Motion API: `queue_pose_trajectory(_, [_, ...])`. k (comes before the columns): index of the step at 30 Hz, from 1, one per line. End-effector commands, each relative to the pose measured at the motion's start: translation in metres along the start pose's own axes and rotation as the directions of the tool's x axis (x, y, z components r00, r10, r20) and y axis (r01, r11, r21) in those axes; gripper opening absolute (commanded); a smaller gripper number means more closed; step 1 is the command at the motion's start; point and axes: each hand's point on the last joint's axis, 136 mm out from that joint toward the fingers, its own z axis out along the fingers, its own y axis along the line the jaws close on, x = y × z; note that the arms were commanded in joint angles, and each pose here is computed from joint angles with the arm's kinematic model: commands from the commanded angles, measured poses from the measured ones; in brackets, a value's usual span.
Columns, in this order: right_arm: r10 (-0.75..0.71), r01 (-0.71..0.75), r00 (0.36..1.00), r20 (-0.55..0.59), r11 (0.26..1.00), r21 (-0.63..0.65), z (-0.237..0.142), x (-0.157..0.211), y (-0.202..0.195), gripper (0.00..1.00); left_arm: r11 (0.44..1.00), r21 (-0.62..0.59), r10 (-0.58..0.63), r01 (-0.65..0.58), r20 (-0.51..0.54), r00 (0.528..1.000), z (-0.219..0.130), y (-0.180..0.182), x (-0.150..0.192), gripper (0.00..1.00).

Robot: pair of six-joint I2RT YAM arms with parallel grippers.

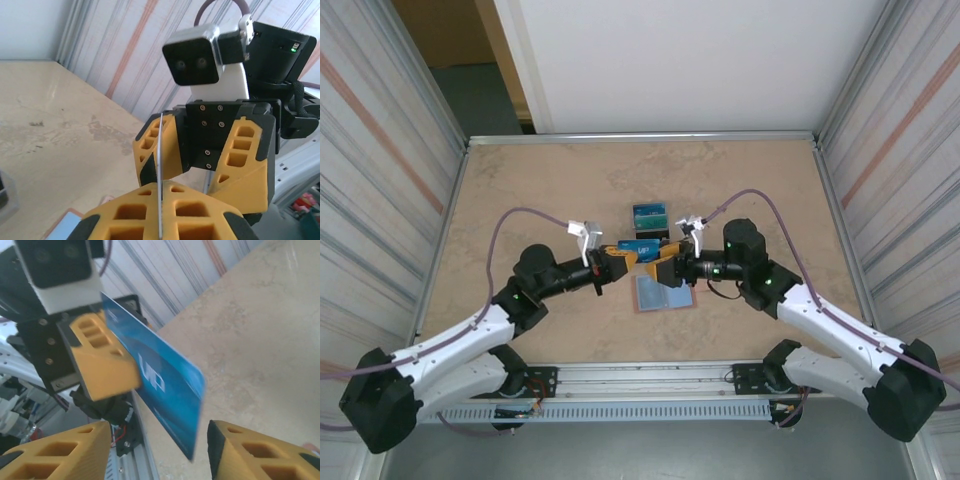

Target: Take the credit cards out of the card holder

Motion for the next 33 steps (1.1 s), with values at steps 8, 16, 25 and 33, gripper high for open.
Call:
queue_pose_trajectory(8, [-0.103,0.104,0.994,0.025,0.994,-0.046,-0.005,-0.020,0.022,0.00,0.998,0.069,-0.001,0.002,-0.014,1.000,0.004,-0.014,-0.009,0.11])
queue_pose_trajectory(16, [-0.153,0.157,0.984,-0.089,0.987,0.038,-0.023,-0.001,0.019,0.00,0.963,0.017,0.266,-0.269,-0.228,0.937,-0.012,-0.027,-0.019,0.60])
queue_pose_trajectory(25, [-0.183,0.191,0.970,-0.159,0.981,0.031,-0.032,0.006,0.027,0.00,0.888,0.151,0.452,-0.434,-0.449,0.771,-0.006,-0.030,-0.018,0.69])
queue_pose_trajectory(33, [-0.181,0.187,0.970,-0.164,0.982,0.018,-0.030,0.005,0.028,0.00,0.868,0.307,0.497,-0.391,-0.489,0.717,0.016,-0.032,-0.007,0.64])
